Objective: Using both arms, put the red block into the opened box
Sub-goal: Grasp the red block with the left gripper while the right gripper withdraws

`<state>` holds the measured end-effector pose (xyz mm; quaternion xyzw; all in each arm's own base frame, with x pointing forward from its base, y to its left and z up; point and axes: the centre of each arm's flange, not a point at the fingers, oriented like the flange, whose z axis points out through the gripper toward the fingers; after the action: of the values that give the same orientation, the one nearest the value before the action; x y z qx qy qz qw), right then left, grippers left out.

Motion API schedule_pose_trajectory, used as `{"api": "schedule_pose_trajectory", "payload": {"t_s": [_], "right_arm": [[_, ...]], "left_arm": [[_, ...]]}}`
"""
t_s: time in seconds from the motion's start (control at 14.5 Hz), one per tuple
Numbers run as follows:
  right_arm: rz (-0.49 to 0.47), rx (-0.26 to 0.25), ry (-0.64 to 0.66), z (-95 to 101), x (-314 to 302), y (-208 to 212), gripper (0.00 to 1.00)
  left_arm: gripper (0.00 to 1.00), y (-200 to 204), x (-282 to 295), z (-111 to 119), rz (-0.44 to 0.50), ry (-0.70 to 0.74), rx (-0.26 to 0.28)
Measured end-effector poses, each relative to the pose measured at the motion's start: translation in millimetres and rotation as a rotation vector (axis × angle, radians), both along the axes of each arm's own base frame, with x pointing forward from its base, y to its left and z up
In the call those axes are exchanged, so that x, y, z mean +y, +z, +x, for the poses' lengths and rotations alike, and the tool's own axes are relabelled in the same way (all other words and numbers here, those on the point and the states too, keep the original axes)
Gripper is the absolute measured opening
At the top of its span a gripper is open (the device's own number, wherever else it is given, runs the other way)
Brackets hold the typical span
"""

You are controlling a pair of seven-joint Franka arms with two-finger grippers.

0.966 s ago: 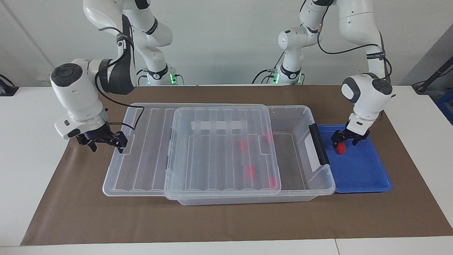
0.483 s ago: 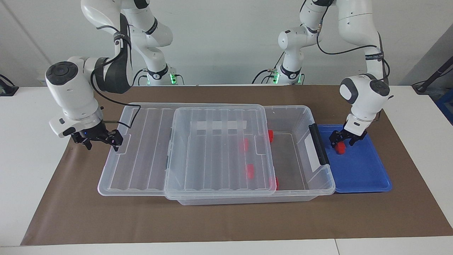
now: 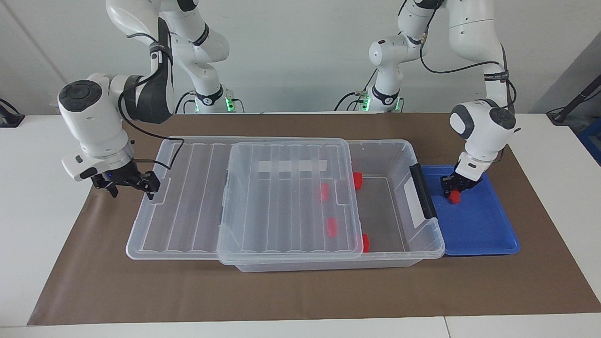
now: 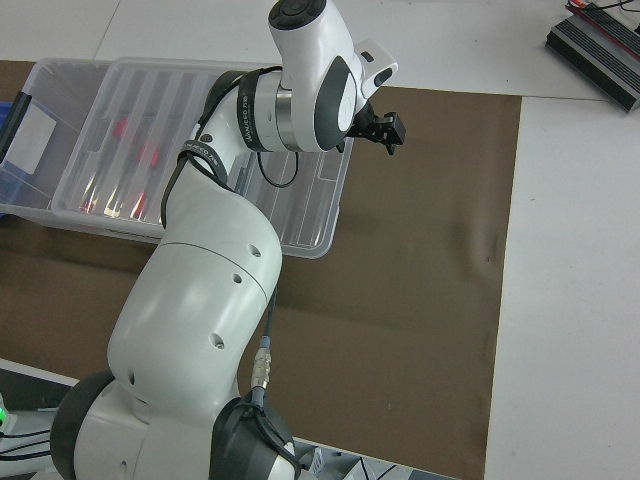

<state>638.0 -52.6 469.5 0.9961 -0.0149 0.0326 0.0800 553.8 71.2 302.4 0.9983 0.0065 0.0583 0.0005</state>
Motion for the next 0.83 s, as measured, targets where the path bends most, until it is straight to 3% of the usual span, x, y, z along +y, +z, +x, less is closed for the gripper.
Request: {"api": "schedule_pose_trajectory", "payload": {"t_s": [0.28,0.62,0.83], "right_arm": [[-0.001,-0.013,0.003,-1.3,1.5,8.3,1.00],[0.041,-0.066,-0.074,-17.9,18.7,60.7,1.00],[0.085,-0.043,-0.140,-44.6,23.3,106.7,1.00]], "left_arm": [[0.34,12.6,0.9,8.3,0.000,-0.001,-0.003],[0.34,91.6,-11.8,33.6,-0.010,0.001,0.094],[0.34,151.2,-38.1,35.4,-0.012,0.041,0.152]]}}
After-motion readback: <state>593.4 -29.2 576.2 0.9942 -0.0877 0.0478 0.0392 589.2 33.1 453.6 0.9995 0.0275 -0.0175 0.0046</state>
